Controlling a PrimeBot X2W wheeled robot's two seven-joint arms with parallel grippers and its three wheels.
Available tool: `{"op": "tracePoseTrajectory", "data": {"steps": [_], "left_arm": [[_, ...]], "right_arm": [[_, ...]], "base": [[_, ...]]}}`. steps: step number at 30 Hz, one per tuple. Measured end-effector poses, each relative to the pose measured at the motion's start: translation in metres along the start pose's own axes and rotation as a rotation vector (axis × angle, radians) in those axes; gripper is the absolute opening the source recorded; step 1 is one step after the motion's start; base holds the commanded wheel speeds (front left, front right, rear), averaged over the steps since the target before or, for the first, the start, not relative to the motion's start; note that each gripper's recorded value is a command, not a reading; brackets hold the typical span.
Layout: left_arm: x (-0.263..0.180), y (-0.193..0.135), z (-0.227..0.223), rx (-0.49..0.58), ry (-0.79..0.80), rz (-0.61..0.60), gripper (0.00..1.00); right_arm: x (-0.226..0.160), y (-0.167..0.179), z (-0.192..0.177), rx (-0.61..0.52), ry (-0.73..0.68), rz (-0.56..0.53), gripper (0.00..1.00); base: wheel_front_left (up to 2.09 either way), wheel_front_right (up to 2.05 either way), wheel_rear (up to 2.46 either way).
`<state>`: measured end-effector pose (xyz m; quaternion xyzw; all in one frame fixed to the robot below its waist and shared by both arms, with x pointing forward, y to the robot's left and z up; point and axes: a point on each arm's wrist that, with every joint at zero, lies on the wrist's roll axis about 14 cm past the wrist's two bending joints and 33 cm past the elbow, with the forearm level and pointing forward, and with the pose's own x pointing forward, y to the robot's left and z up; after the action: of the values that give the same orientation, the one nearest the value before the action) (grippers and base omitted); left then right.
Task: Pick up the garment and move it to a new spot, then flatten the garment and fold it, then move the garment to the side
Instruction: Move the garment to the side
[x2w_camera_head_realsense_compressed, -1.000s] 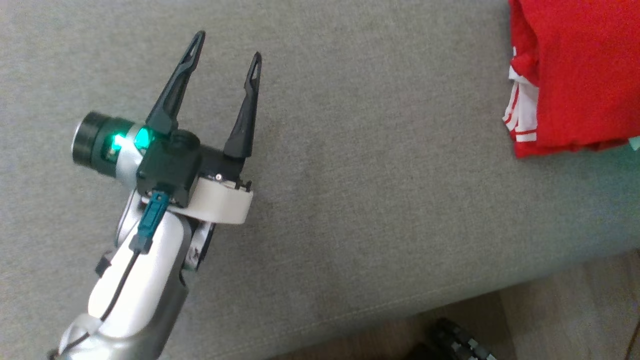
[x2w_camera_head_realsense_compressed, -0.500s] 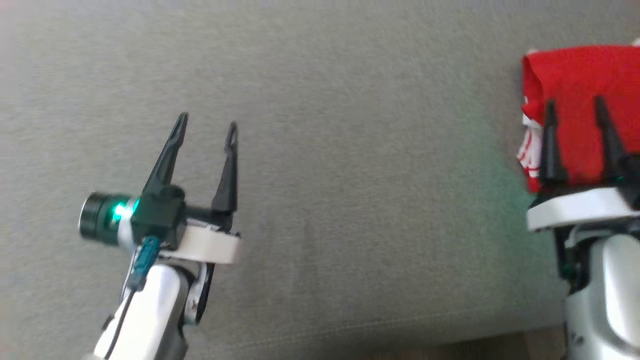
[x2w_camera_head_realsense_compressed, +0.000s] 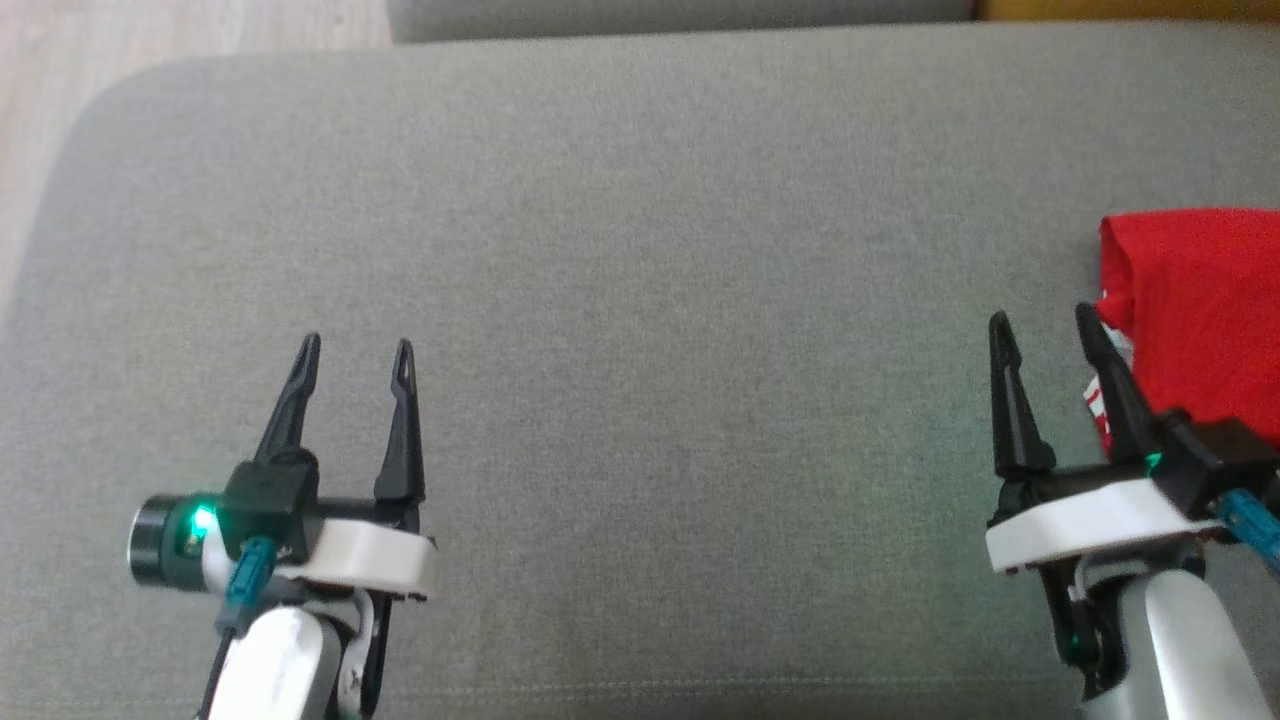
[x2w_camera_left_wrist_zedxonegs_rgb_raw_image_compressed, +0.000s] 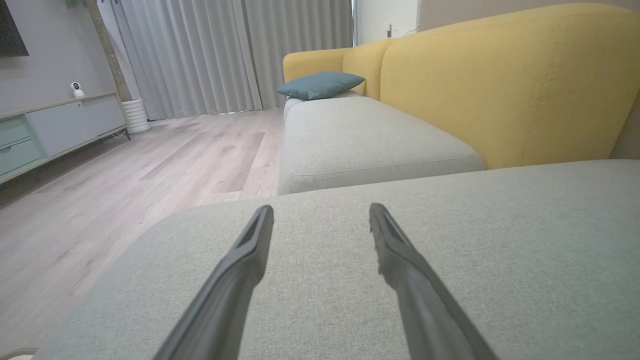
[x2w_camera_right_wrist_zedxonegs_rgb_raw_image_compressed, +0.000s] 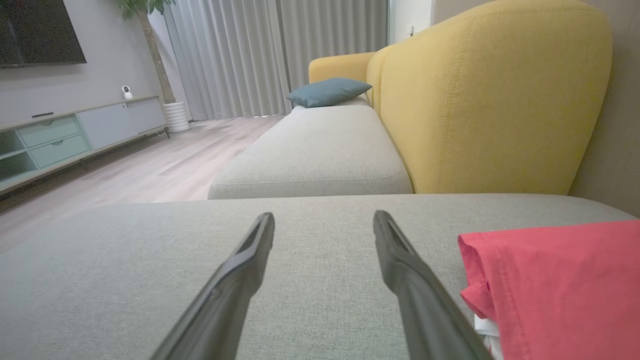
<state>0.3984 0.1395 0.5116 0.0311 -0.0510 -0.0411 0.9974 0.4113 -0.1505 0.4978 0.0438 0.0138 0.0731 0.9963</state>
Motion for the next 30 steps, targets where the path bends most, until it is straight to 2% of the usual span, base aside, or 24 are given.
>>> {"op": "tracePoseTrajectory", "data": {"steps": [17,30], "left_arm": [[-0.039,0.006,-0.009,-0.008,0.052,0.000,1.00],[-0.046,0.006,-0.012,-0.010,0.065,-0.003,1.00]], "right_arm": [[-0.041,0.008,0.005,0.016,0.008,0.007,1.00],[-0.046,0.007,0.012,0.021,-0.004,-0.001,1.00]], "base": [[0.00,0.00,0.00],[0.00,0.00,0.00]]}}
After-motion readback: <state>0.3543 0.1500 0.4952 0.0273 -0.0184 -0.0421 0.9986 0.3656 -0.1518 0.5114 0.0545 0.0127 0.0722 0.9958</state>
